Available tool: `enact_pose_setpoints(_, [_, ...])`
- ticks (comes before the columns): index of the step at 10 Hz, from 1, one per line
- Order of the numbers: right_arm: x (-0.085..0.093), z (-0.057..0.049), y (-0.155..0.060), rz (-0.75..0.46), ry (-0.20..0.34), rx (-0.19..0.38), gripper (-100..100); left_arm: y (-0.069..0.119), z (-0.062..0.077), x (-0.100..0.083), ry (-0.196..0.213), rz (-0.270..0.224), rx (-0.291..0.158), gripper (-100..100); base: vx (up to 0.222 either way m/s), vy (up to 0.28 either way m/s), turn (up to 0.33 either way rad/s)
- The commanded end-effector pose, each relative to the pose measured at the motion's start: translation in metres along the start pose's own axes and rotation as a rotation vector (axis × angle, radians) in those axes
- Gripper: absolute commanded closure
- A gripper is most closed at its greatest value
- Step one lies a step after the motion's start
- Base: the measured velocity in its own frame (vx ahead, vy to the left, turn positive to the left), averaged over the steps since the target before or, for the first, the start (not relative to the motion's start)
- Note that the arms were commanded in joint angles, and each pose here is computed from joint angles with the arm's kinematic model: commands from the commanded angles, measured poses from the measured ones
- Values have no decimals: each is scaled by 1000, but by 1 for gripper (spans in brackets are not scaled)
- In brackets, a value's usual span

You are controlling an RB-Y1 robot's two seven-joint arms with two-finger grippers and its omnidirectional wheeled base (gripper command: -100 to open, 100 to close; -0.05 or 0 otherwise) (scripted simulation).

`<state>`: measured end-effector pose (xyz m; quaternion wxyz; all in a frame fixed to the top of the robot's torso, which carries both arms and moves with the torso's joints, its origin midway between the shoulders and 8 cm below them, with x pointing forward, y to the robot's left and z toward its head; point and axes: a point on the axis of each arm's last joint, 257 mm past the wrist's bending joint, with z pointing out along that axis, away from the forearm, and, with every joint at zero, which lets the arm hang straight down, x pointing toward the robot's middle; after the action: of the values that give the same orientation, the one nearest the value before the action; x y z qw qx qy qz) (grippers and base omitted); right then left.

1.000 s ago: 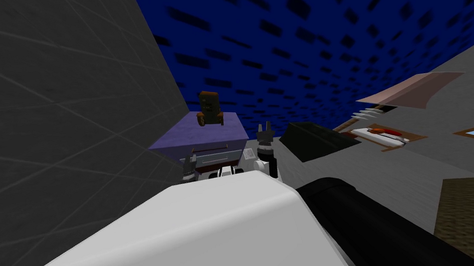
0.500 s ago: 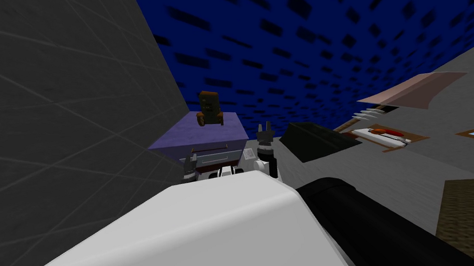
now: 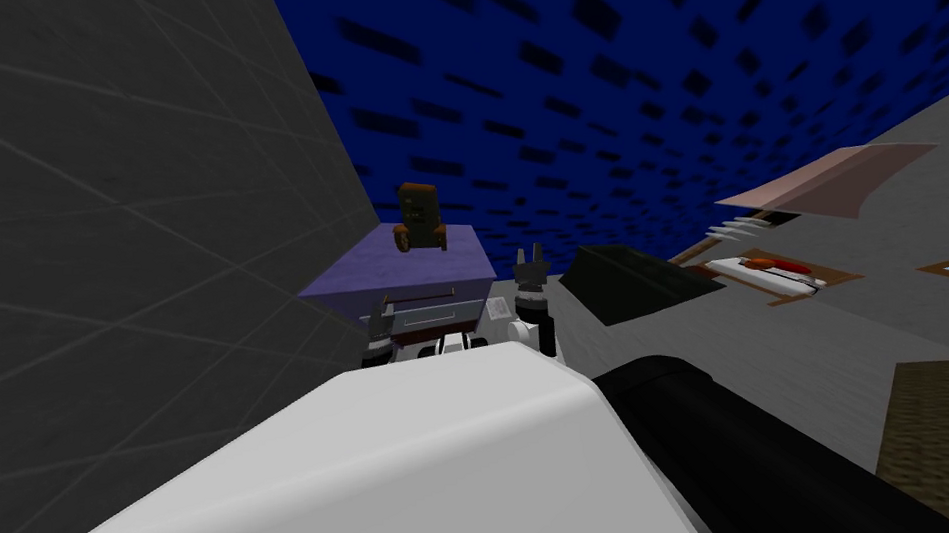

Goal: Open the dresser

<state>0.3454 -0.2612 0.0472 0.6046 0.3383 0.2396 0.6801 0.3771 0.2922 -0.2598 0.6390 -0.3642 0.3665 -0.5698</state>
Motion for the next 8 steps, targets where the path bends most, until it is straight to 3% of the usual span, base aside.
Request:
enact_pose_setpoints(1, [0, 0, 0, 0, 0, 0, 0, 1, -14, 1, -2, 1, -1, 100, 13, 14, 5])
enact_pose_setpoints(4, [0, 0, 0, 0, 0, 0, 0, -1, -41, 5, -6, 3, -1, 100, 22, 22, -16])
enact_pose_setpoints(5, [0, 0, 0, 0, 0, 0, 0, -6, -31, 5, -5, 2, 23, 100, 0, 0, 0])
enact_pose_setpoints(8, [0, 0, 0, 0, 0, 0, 0, -2, -12, 3, 5, -2, 9, 100, -115, -22, 26])
